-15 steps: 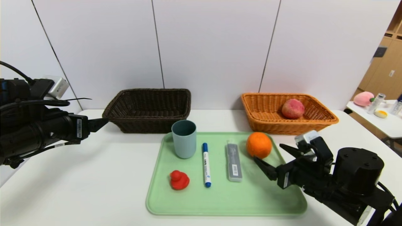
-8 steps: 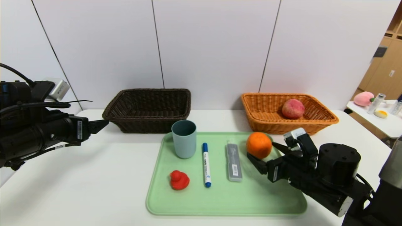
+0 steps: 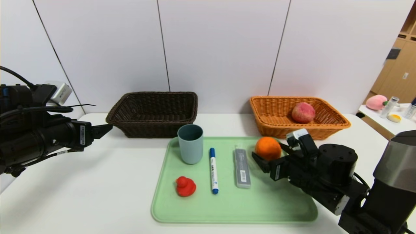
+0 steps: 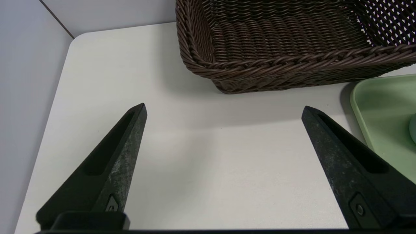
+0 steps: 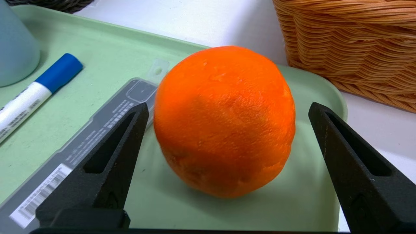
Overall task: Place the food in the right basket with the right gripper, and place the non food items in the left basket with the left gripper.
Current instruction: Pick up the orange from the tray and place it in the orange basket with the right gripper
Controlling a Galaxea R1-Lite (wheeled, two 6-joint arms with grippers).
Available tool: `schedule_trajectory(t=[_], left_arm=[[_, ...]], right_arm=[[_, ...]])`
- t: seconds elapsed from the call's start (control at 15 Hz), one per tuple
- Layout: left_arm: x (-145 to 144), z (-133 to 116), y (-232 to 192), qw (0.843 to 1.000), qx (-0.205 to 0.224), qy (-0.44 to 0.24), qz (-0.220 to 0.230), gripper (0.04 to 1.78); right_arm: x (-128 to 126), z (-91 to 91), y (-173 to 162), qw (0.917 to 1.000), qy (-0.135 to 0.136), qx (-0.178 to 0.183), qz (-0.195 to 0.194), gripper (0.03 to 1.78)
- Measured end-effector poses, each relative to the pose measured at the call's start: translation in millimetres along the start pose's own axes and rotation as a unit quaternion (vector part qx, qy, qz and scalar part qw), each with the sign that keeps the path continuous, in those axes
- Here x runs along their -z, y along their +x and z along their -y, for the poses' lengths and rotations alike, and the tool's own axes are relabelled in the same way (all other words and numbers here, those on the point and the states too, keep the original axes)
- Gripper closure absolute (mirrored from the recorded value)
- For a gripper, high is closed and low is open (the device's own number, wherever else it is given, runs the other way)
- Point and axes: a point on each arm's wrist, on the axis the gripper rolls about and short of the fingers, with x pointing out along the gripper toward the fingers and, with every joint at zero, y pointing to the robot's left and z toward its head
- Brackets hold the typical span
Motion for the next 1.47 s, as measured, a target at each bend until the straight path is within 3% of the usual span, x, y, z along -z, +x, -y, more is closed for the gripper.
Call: schedule_trajectory(t=[0.47, 0.6, 0.73, 1.2, 1.47], left_arm=[[0, -1, 0, 1.000, -0.002, -0.001, 0.000, 0.13], [-1, -2, 0, 1.000, -0.003, -0.001, 0.001, 0.13], [-1, -2, -1, 1.000, -0.004, -0.001, 0.002, 0.13], [0, -2, -1, 1.000, -0.004, -0.001, 0.000, 0.13], [0, -2, -1, 1.000, -0.004, -0.002, 0.001, 0.13]], right_arm=[[4, 5.0, 10, 1.0000, 0.001, 0.009, -0.002, 0.12], [4, 5.0, 10, 1.0000, 0.002, 0.009, -0.001, 0.47], [4, 4.4, 10, 1.0000, 0.003, 0.006, -0.001, 0.62], [2, 0.4, 7, 1.0000, 0.000, 0.000, 0.000, 0.65], [-12, -5.3, -3, 0.9997, -0.004, -0.011, 0.023, 0.65]])
